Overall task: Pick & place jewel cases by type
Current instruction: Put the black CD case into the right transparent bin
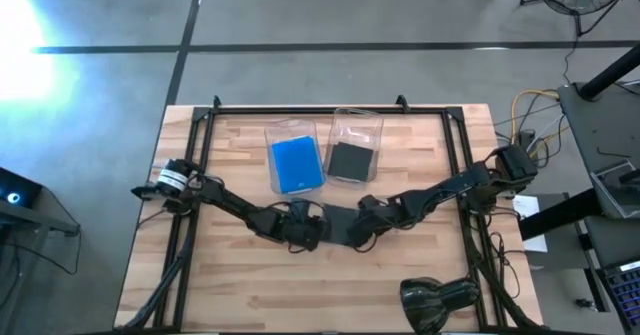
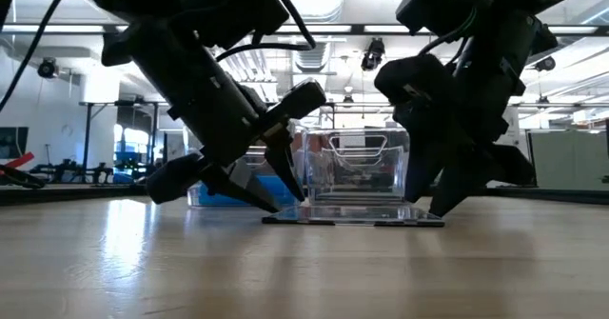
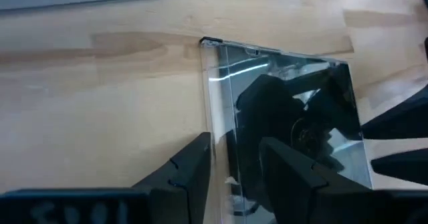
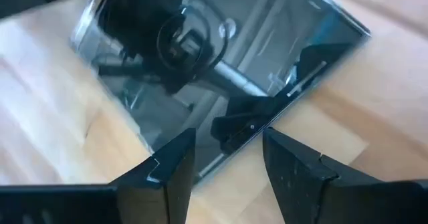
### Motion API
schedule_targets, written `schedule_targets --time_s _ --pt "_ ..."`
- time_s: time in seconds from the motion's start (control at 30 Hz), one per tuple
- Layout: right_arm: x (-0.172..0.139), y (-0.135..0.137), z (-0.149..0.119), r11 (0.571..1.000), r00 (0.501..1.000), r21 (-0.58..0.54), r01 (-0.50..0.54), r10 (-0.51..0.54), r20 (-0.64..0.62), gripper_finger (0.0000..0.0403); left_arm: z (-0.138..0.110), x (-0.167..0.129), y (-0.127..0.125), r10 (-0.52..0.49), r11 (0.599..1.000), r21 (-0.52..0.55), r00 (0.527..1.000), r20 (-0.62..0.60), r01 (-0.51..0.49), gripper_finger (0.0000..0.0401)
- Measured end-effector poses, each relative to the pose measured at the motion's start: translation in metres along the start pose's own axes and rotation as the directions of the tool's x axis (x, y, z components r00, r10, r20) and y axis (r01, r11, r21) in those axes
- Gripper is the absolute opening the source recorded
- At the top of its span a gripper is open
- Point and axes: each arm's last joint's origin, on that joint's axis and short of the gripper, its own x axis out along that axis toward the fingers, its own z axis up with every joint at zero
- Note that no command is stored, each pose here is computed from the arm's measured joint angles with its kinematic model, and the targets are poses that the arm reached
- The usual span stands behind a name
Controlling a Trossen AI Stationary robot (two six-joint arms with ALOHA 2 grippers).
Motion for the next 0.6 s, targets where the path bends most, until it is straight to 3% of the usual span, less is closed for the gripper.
schedule_targets --time_s 0.17,0.4,0.6 --pt "0.0 0.002 -0.006 0.998 0.998 -0.057 -0.022 0.018 -0.058 0.0161 0.001 0.001 -0.005 -0.048 0.998 0.027 0.999 -0.019 0.049 0.0115" --pt "-0.001 -0.001 -0.01 0.991 0.992 -0.136 0.004 -0.021 -0.121 0.0153 0.001 -0.014 -0.02 -0.158 0.973 0.158 0.984 -0.077 0.169 0.0115" --pt "-0.001 -0.004 -0.013 0.979 0.987 -0.205 0.01 -0.042 -0.153 0.0153 0.002 -0.031 -0.029 -0.224 0.956 0.163 0.965 -0.136 0.245 0.0115"
